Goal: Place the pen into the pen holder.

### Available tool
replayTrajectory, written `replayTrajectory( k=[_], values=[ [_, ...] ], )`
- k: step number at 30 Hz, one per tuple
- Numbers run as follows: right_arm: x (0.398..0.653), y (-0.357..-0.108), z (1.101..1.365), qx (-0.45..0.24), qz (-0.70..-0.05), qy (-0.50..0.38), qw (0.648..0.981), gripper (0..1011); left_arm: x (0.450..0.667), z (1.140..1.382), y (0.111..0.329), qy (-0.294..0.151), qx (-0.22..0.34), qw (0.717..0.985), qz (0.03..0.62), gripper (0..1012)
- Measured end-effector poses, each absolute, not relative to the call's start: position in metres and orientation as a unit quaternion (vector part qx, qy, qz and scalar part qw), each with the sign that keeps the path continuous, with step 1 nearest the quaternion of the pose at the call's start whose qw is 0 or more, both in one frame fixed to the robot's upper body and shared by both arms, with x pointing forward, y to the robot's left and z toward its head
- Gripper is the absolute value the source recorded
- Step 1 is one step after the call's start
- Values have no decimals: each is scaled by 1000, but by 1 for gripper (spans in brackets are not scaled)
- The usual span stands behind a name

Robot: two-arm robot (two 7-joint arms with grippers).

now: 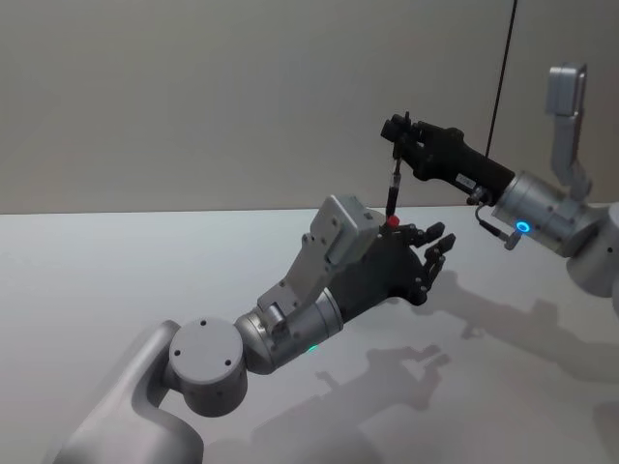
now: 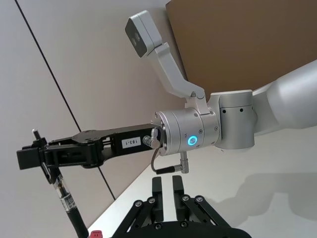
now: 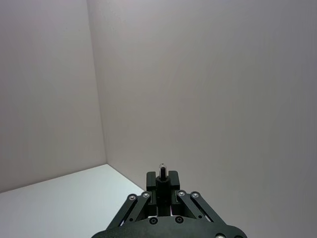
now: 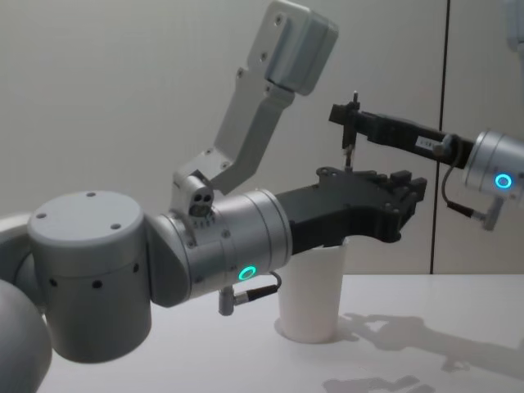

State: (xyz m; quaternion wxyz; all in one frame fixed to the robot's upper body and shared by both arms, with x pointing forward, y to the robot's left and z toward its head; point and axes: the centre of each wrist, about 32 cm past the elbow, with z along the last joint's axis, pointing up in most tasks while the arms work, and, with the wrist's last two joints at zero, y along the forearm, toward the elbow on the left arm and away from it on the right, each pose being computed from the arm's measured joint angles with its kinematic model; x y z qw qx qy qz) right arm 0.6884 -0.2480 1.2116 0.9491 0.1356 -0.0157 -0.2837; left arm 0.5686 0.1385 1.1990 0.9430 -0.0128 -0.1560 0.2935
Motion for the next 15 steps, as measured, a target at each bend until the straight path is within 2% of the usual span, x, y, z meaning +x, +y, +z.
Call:
replayTrajectory(
  k=[15],
  values=[
    [689, -244, 1206, 125, -285, -7, 950, 133, 569, 1199, 138, -156, -13, 943, 294, 131]
  ],
)
